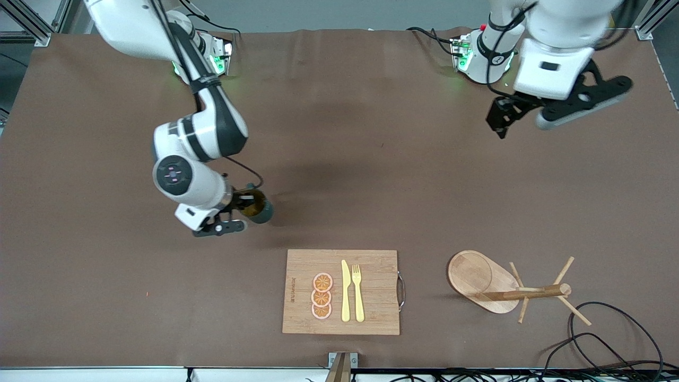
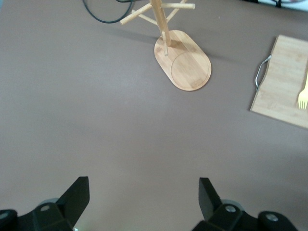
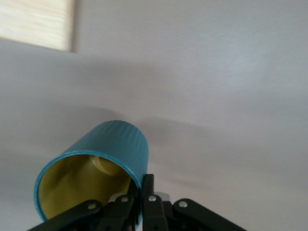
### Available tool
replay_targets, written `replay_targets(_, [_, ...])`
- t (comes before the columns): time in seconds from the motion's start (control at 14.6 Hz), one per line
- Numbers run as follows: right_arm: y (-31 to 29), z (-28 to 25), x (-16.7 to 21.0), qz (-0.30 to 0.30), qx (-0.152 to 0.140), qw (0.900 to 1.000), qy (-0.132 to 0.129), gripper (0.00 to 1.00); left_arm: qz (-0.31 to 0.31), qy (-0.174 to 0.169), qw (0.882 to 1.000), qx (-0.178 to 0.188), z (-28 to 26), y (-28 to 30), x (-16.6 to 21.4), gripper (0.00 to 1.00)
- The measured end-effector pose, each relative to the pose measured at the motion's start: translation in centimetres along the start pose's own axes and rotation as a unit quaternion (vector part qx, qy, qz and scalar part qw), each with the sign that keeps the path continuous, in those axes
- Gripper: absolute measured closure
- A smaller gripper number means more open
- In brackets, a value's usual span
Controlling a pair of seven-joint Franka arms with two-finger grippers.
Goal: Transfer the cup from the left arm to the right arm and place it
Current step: 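Carry the mug with the right gripper while the left gripper retracts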
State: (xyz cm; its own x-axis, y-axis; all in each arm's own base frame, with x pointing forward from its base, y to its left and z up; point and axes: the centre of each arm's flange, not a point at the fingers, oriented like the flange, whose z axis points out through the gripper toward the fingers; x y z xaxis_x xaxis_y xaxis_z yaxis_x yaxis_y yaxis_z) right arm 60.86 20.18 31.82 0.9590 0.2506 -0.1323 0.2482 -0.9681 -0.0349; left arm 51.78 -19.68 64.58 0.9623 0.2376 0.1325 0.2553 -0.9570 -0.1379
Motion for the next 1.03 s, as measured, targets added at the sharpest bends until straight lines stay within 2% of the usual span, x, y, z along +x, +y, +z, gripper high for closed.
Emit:
replay_targets(0.14, [5.1, -0.2, -0.7, -0.073, -0.009, 0.997, 0.000, 0.96, 0.030, -0.015, 0.999, -0.024, 0.5, -2.6, 1.8, 0.00])
replay_targets(0.27, [10.5, 0.0, -1.6, -0.146, -0.009, 0.989, 0.009, 0.96, 0.041, -0.026, 0.998, -0.045, 0.8, -5.4, 3.4, 0.00])
replay_targets(0.41, [16.0, 0.6, -2.8, -0.218, -0.009, 0.976, 0.018, 0.96, 0.056, -0.030, 0.996, -0.062, 0.9, -7.8, 4.4, 0.00])
replay_targets(0.62, [22.8, 1.4, -4.7, -0.312, -0.013, 0.950, 0.027, 0.96, 0.094, -0.028, 0.993, -0.065, 1.1, -9.6, 5.1, 0.00])
replay_targets(0.82, [25.5, 1.6, -5.7, -0.378, -0.015, 0.926, 0.024, 0.96, 0.103, -0.029, 0.992, -0.065, 1.3, -10.5, 5.5, 0.00])
replay_targets(1.03, [26.6, 2.9, -6.7, -0.415, -0.018, 0.909, 0.014, 0.96, 0.112, -0.039, 0.991, -0.061, 1.1, -10.8, 5.0, 0.00])
